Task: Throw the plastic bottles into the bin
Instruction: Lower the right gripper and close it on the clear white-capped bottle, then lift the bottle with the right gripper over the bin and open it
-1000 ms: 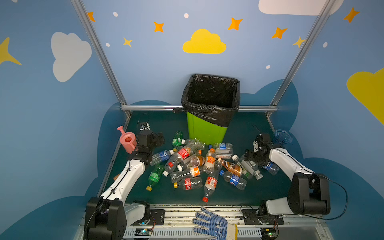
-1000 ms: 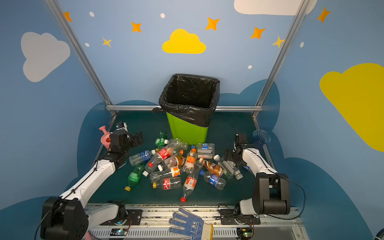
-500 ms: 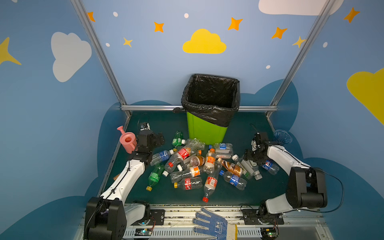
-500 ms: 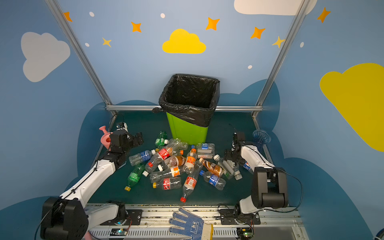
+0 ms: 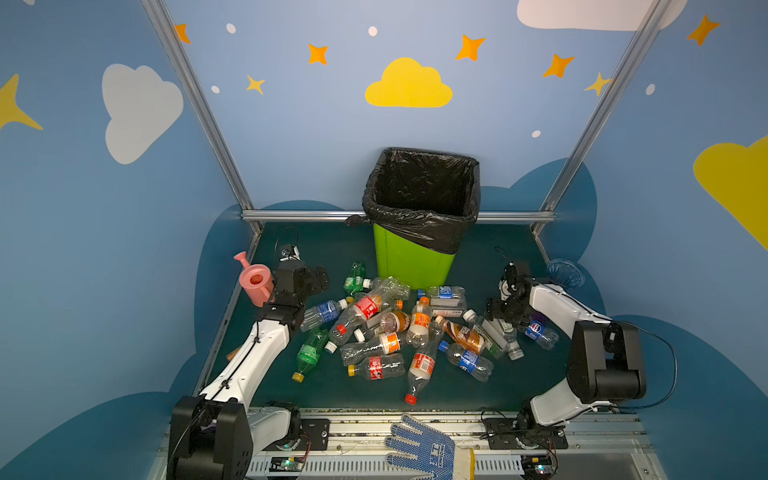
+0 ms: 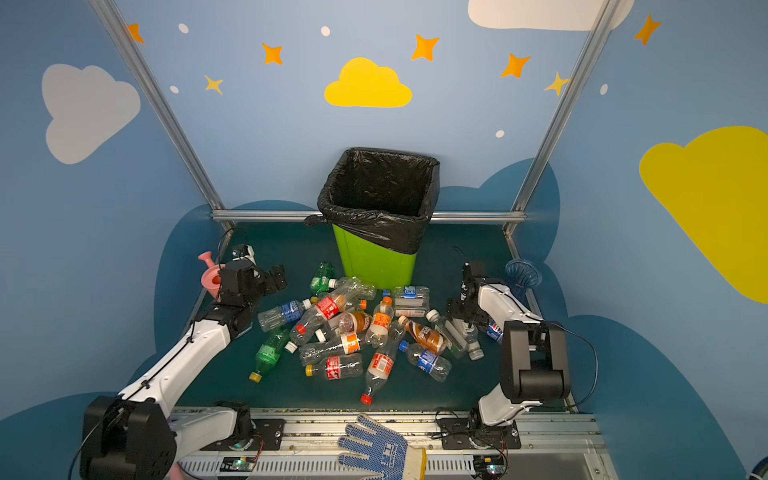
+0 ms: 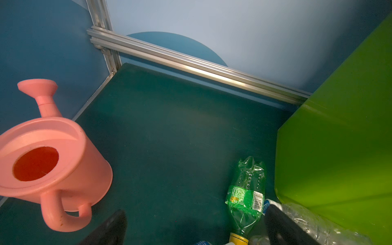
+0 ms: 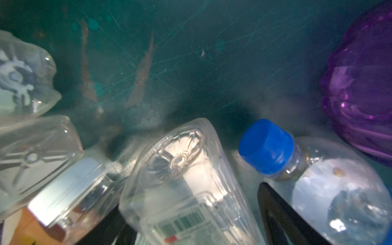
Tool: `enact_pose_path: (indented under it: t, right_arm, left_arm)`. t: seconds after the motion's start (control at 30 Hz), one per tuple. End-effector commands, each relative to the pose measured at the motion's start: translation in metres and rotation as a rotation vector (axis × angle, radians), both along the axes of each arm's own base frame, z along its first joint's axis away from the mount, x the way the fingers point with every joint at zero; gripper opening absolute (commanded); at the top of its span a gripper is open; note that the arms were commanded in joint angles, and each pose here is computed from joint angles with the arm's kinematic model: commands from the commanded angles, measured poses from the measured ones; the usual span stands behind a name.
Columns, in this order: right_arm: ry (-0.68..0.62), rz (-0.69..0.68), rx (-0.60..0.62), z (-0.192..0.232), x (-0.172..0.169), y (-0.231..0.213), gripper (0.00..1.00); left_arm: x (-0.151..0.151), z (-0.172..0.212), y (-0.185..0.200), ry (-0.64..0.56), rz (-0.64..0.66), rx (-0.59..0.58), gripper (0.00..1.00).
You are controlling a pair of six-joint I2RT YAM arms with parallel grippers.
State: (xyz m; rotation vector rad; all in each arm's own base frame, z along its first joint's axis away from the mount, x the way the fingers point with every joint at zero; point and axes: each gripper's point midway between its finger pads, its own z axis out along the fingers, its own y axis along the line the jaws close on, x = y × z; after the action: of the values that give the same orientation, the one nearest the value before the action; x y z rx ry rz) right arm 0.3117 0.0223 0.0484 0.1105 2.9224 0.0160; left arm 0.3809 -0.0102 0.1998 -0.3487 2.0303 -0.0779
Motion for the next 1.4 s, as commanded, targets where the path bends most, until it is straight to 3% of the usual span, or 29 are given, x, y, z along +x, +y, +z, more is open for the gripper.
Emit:
enact_pose_path:
  t: [0.0,0.47,0.83,0.97,1.13,1.23,1.37]
  right_arm:
    - [0.032,0.022,-0.022,0.001,-0.001,0.000,0.81]
    - [0.017,0.061,-0.040,0.006,0.012,0.000,0.60]
    - [-0.170,0.077,-0.090,0.075,0.054,-0.007,0.52]
    - [-0.358,0.026,-0.134,0.147,0.080,-0.020,0.51]
    - [-0.740,-0.028,-0.110,0.287,0.100,-0.026,0.50]
    - [-0.992,-0.073,-0.078,0.385,0.088,-0.032,0.49]
    - [-1.360,-0.125,-0.016,0.509,0.049,-0.035,0.49]
  left_arm:
    - [-0.003,0.008,-0.001,-0.015,-0.001,-0.003,1.00]
    - [-0.003,0.006,0.000,-0.008,0.002,0.000,1.00]
    - [-0.004,-0.002,0.006,0.015,0.054,-0.012,1.00]
    - [-0.006,-0.010,0.014,0.034,0.112,-0.020,1.00]
    - [-0.008,-0.022,0.022,0.078,0.176,-0.036,1.00]
    - [-0.010,-0.031,0.028,0.117,0.210,-0.045,1.00]
    - [-0.012,-0.044,0.038,0.182,0.265,-0.059,1.00]
